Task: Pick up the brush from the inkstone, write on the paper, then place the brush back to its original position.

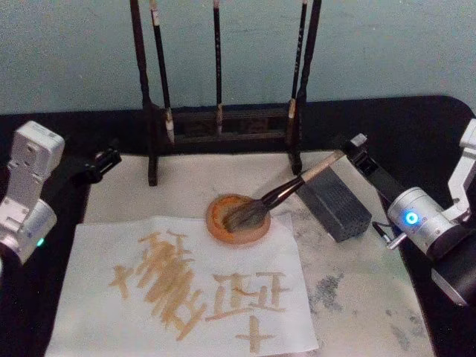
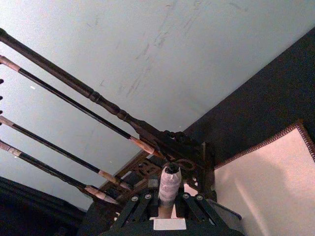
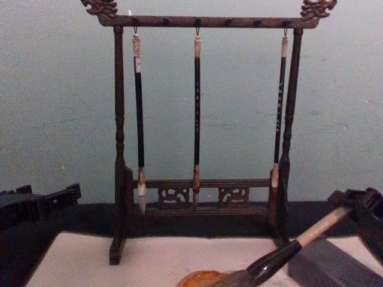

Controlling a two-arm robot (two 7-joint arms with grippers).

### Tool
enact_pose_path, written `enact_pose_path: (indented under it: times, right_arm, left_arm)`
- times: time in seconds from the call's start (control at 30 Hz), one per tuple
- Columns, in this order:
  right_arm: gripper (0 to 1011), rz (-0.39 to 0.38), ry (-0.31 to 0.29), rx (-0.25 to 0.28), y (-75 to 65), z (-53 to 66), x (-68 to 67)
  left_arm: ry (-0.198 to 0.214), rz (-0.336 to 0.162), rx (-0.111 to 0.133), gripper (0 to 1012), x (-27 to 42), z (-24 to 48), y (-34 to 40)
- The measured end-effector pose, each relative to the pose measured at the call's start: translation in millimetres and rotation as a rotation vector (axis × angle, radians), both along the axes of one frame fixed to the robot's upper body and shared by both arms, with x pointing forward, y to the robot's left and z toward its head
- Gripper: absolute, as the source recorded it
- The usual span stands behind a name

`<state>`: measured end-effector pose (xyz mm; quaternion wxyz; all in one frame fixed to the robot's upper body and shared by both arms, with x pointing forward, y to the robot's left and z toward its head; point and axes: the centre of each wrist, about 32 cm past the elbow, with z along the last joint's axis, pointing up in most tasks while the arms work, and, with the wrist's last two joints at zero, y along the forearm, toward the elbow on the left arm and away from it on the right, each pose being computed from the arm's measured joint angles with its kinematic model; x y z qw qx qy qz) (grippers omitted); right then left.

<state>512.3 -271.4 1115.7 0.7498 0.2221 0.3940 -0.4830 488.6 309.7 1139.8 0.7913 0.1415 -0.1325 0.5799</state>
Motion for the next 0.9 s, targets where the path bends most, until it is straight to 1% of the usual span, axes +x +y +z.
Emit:
enact_pose_path:
  times: [0.27, 0.33, 0.37, 0.4, 0.43, 0.57, 0.6, 0.67, 0.77, 0.8, 0.83, 0.9]
  right_arm:
    - [180, 0.001, -0.002, 0.001, 0.2, -0.1, 0.0]
    - [193, 0.002, -0.002, 0.000, 0.2, -0.1, -0.1]
    - [236, 0.002, -0.002, 0.000, 0.2, -0.1, -0.1]
    - [236, 0.002, -0.002, 0.000, 0.2, -0.2, -0.1]
    - [265, 0.002, -0.003, 0.000, 0.2, -0.2, -0.1]
    - [433, 0.002, -0.003, 0.000, 0.2, -0.2, -0.1]
    - [433, 0.002, -0.003, 0.000, 0.2, -0.2, -0.1]
    - [512, 0.001, -0.003, 0.000, 0.0, -0.2, -0.2]
    - [575, -0.006, 0.002, 0.002, -2.3, -0.6, -2.0]
    - [634, -0.011, 0.004, 0.005, -3.7, -0.4, -3.1]
    - [654, -0.013, 0.006, 0.006, -4.4, -0.4, -3.7]
    - [734, -0.017, 0.010, 0.007, -5.6, 0.4, -5.2]
  left_arm:
    - [0.000, 0.000, 0.000, 1000, 0.0, 0.0, 0.0]
    - [0.000, 0.000, 0.000, 1002, 0.0, 0.0, 0.0]
    - [0.000, 0.000, 0.000, 1000, 0.0, 0.0, 0.0]
    - [0.000, 0.000, 0.000, 1002, 0.0, 0.0, 0.0]
    - [0.000, 0.000, 0.000, 1002, 0.0, 0.0, 0.0]
    - [0.000, 0.000, 0.000, 1002, 0.0, 0.0, 0.0]
    - [0.000, 0.000, 0.000, 1002, 0.0, 0.0, 0.0]
    - [0.000, 0.000, 0.000, 1002, 0.0, 0.0, 0.0]
    - [0.000, 0.000, 0.000, 1002, 0.0, 0.0, 0.0]
    - [0.000, 0.000, 0.000, 1002, 0.0, 0.0, 0.0]
    - [0.000, 0.000, 0.000, 1002, 0.0, 0.0, 0.0]
    - [0.000, 0.000, 0.000, 1002, 0.0, 0.0, 0.0]
